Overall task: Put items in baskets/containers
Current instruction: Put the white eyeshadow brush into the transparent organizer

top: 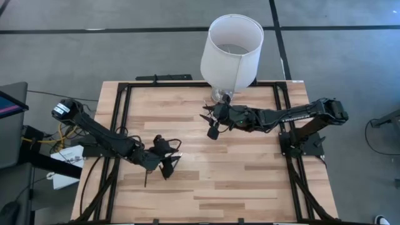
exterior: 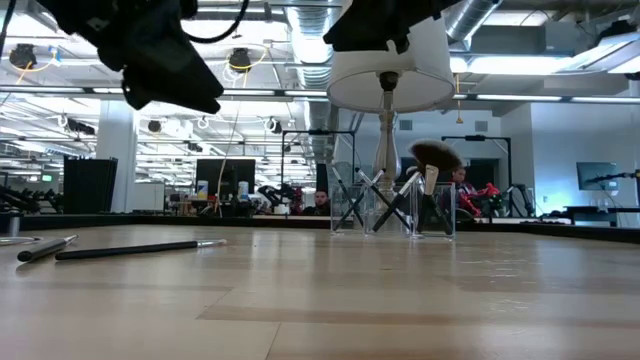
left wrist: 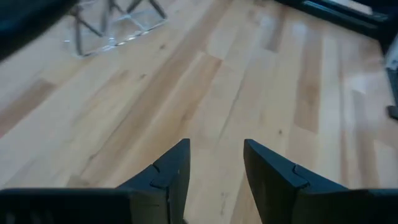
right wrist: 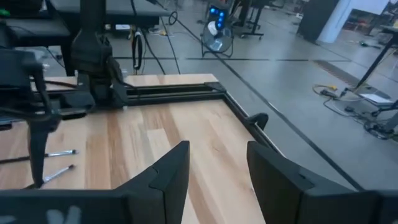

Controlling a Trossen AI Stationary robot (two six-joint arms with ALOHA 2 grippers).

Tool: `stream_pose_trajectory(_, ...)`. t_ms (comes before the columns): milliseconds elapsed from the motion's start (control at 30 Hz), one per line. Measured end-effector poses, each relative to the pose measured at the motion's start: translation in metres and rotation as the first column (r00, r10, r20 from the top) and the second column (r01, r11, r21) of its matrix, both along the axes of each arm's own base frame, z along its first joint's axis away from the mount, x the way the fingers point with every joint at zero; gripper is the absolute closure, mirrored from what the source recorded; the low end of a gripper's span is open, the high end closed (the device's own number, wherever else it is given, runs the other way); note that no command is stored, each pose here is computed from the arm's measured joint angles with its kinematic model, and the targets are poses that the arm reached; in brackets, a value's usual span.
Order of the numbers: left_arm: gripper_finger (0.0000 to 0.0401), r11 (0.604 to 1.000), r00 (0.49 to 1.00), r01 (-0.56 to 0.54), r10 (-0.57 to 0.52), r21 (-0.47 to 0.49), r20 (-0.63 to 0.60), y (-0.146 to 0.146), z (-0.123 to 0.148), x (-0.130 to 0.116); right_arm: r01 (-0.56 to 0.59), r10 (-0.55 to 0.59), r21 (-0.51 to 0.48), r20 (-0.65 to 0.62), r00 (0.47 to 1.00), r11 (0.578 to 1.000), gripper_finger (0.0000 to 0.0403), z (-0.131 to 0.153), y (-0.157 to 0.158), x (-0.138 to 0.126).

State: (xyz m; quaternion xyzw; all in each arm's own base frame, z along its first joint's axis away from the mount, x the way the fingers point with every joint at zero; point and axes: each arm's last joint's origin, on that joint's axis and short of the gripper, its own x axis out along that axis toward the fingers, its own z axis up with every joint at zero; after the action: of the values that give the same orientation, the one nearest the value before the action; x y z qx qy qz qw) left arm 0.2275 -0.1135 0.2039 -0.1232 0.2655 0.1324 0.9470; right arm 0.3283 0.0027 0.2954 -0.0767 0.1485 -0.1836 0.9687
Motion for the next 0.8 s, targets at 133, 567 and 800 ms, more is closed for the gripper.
stream_pose_trajectory(133, 0.0254, 0.999, 0.999, -0.046, 0.046, 0.006, 0.003, -0.009, -0.008, -0.003, -0.030, 0.030, 0.018, 0.025, 0.999, 0.999, 0.0252, 0.002, -0.008, 0.001)
stream_pose_trajectory(567, 0.0254, 0.982, 0.974, -0.185, 0.188, 0.035, -0.126, -0.026, -0.081, 0.007, -0.132, 0.136, 0.069, -0.061, 0.989, 0.989, 0.0272, -0.016, -0.010, 0.008)
stream_pose_trajectory(800, 0.0254, 0.973, 0.964, -0.227, 0.232, 0.049, -0.133, -0.032, -0.105, 0.008, -0.118, 0.137, 0.139, -0.130, 0.982, 0.983, 0.0276, -0.029, -0.007, 0.009)
